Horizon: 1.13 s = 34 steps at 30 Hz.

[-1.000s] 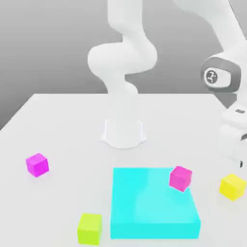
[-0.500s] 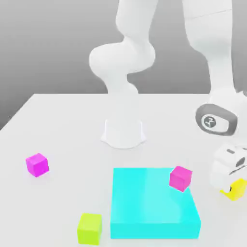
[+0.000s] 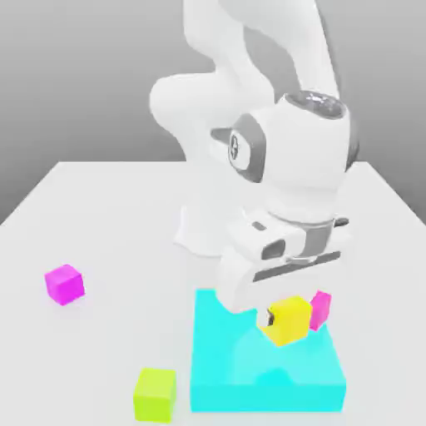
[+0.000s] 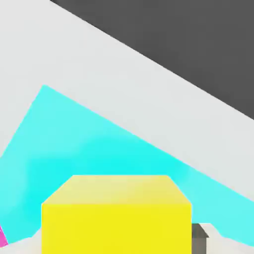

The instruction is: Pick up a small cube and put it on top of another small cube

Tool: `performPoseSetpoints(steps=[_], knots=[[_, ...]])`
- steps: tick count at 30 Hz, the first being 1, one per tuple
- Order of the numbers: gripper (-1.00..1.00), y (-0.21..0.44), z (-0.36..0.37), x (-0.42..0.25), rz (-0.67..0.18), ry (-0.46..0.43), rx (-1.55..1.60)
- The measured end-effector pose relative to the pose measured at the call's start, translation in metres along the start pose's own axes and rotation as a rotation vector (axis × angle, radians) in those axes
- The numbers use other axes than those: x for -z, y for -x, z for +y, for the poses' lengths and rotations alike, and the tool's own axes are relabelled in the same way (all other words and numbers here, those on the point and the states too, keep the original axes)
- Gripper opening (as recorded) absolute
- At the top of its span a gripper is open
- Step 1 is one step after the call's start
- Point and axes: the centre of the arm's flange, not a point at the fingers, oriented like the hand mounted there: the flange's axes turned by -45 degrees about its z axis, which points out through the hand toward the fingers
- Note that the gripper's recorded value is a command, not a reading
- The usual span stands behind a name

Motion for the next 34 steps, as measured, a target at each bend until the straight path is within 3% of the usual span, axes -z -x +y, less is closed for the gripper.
performPoseSetpoints(steps=[9,17,34], knots=[[-1.0,0.16,0.137,0.002,-0.033,-0.018,0.02],[-1.0,0.328,0.167,-0.02,-0.014,-0.092,0.017],[-1.0,0.338,0.156,-0.083,0.01,-0.132,0.024]])
